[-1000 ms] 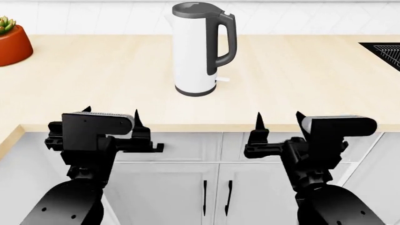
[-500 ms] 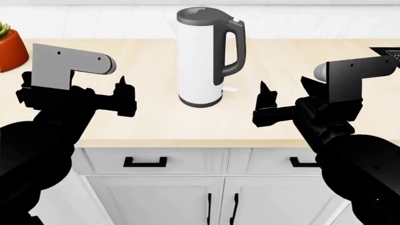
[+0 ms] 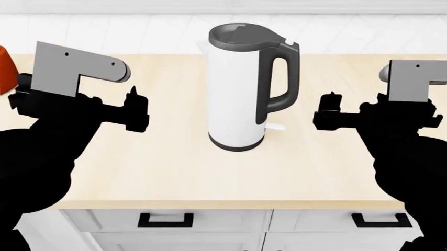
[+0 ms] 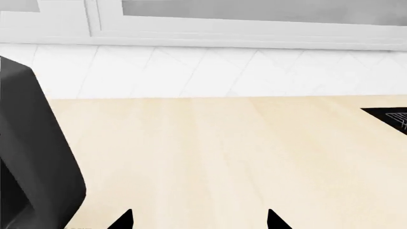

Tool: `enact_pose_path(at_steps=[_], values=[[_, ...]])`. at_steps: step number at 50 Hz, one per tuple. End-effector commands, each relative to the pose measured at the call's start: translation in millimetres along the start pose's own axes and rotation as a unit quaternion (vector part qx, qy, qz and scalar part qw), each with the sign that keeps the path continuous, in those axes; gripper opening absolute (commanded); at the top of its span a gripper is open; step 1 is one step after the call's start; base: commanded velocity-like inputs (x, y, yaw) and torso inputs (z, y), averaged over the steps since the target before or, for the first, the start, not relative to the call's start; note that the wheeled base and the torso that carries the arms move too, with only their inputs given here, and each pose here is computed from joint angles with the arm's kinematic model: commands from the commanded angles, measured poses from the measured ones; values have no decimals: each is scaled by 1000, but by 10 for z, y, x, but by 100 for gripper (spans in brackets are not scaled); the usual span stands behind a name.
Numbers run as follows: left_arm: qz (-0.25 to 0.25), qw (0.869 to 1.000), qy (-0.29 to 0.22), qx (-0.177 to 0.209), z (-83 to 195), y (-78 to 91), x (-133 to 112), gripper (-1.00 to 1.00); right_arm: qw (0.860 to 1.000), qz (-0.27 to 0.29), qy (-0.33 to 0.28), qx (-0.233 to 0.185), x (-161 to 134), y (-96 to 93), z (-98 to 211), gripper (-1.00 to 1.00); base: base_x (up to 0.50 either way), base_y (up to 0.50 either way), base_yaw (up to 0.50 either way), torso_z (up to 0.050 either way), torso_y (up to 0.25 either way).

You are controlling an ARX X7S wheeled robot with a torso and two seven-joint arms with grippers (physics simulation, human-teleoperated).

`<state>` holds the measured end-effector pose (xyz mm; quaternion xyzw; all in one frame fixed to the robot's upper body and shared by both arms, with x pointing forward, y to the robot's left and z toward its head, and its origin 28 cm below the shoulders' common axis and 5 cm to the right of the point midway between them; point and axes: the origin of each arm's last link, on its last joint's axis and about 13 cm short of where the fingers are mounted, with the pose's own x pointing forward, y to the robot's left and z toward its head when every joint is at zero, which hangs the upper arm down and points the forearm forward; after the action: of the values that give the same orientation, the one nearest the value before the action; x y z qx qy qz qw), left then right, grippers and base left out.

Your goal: Press down the lever to turn on the electric kettle.

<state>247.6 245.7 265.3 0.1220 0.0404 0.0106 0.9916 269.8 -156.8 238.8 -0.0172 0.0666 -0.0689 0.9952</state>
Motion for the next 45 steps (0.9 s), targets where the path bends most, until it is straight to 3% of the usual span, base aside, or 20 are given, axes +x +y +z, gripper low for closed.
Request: enact_pose_path(at_steps=[1, 4, 8, 15, 25, 30, 37, 38, 45], values=[[1, 1000, 3, 6, 3, 3, -48, 100, 993, -106, 48, -11, 77, -191, -59, 100, 0, 0, 0, 0, 0], [7, 1000, 0, 5, 11, 15, -64, 100, 993, -107, 44, 1, 68, -253, -49, 100, 0, 0, 0, 0, 0], [11, 1000, -3, 0, 14, 19, -65, 100, 997, -63, 50, 14, 98, -270, -49, 100, 0, 0, 0, 0, 0], [13, 1000, -2, -3, -3, 19, -28, 100, 999, -14, 50, -7, 176, -224, -23, 100, 0, 0, 0, 0, 0], [13, 1000, 3, 3, -24, 13, -26, 100, 999, -24, 43, 7, 220, -313, 15, 100, 351, -45, 0, 0, 0], [16, 1000, 4, 4, -36, 17, -44, 100, 999, -11, 50, 2, 228, -452, -20, 100, 500, -38, 0, 0, 0], [19, 1000, 2, 5, -22, 26, -64, 100, 997, -5, 79, -24, 169, -507, -89, 100, 0, 0, 0, 0, 0], [20, 1000, 2, 5, -23, 28, -66, 100, 997, -3, 77, -27, 158, -508, -93, -100, 0, 0, 0, 0, 0], [21, 1000, 2, 6, -20, 30, -66, 100, 998, 6, 50, -38, 81, -502, -120, -100, 0, 0, 0, 0, 0]])
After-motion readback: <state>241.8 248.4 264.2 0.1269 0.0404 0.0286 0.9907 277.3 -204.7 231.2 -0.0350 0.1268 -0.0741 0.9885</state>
